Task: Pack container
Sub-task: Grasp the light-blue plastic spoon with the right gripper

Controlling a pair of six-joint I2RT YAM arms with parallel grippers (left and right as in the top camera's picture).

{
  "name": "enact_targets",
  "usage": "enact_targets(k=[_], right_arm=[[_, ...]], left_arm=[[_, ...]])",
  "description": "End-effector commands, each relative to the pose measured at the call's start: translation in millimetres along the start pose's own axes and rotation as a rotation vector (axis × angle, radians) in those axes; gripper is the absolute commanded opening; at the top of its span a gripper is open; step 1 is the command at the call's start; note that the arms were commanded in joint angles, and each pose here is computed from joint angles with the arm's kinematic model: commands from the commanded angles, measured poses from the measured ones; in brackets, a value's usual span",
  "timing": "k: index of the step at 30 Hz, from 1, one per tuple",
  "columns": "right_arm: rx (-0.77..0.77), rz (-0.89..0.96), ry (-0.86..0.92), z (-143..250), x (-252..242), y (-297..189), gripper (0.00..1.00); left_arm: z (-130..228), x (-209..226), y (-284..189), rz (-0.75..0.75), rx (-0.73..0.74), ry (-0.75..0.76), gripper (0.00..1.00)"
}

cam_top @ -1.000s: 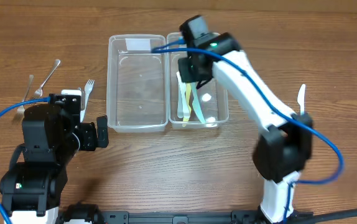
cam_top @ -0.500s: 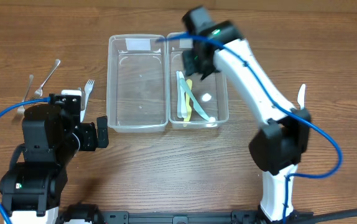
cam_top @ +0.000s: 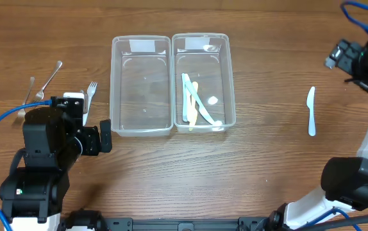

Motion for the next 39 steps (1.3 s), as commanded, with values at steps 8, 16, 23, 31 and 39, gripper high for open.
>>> enact_targets(k=[8,16,23,31,39], right_arm=[[0.208,-0.025,-0.078,45,-47,121,0.99],[0.23,-0.029,-0.181,78,-48,180,1.0],[0.212,0.005,-0.262,80,-53,194,0.99],[0.263,-0.01,-0.317,86,-53,211,0.99],[0.316,-0.019,-0.338,93,-46,234,0.98]], left_arm=[[-8,-2,-6,0.015,-0.031,-0.011,1.0],[-8,-2,-6,0.015,-0.031,-0.011,1.0],[-8,-2,-6,0.015,-0.031,-0.011,1.0],[-8,-2,-6,0.015,-0.03,-0.011,1.0],[-8,-2,-6,0.015,-0.031,-0.011,1.0]])
Point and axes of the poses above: each gripper's point midway between its finger pads, its own y axis out along the fingers, its own x axis along the line the jaws close on, z = x × y, the point moved 5 cm from there along -y, back along the fingers, and after that the axes turned 6 degrees about -y, right-handed, at the moved point
